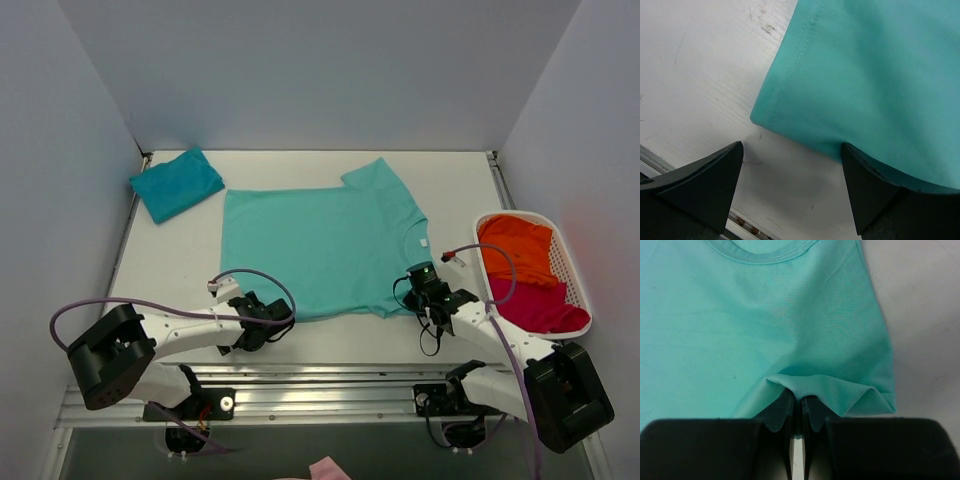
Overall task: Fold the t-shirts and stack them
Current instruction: Flatten the tshirt out
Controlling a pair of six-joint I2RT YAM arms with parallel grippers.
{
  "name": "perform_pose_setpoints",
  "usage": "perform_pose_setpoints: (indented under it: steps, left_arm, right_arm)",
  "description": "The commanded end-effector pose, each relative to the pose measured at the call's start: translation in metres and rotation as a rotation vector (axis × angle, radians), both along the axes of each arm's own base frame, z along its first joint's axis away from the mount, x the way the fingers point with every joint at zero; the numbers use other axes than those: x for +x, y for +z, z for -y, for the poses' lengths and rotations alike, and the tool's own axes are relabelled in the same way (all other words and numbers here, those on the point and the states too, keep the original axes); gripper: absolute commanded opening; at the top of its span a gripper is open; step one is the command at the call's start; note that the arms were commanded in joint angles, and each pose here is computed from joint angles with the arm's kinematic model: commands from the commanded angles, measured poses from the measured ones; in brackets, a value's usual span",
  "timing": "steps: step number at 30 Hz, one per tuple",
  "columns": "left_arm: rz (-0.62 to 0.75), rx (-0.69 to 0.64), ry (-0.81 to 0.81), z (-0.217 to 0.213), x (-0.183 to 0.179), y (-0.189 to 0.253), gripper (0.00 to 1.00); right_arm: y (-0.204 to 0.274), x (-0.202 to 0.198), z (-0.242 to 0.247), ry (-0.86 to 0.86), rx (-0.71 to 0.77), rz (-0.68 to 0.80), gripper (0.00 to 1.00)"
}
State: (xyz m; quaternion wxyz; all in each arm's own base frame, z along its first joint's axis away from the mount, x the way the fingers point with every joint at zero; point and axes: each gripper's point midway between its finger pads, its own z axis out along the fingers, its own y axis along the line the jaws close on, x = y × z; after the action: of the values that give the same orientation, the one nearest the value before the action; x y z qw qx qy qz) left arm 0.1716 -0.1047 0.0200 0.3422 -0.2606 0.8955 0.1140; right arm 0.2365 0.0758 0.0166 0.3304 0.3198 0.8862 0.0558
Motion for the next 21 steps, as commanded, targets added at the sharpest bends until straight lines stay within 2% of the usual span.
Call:
perform_pose_setpoints:
  steps: [1, 5, 10, 21]
  left_arm:
    - [0.068, -0.003, 0.064, 0.002, 0.010, 0.003, 0.88]
    - [0.093, 0.023, 0.101, -0.002, 0.012, 0.005, 0.86]
    - [0.176, 0.007, 0.106, -0.001, 0.010, 0.018, 0.77]
    - [0.230, 0.052, 0.136, -0.003, -0.002, 0.034, 0.79]
  right_arm:
    - [-0.001, -0.002, 0.002, 0.015, -0.005, -0.004, 0.00]
    - [0.000, -0.002, 0.000, 0.028, -0.002, -0.002, 0.00]
    - [-0.002, -0.001, -0.002, 0.039, 0.000, -0.003, 0.00]
    - [-0.005, 0.000, -0.003, 0.045, -0.001, -0.008, 0.00]
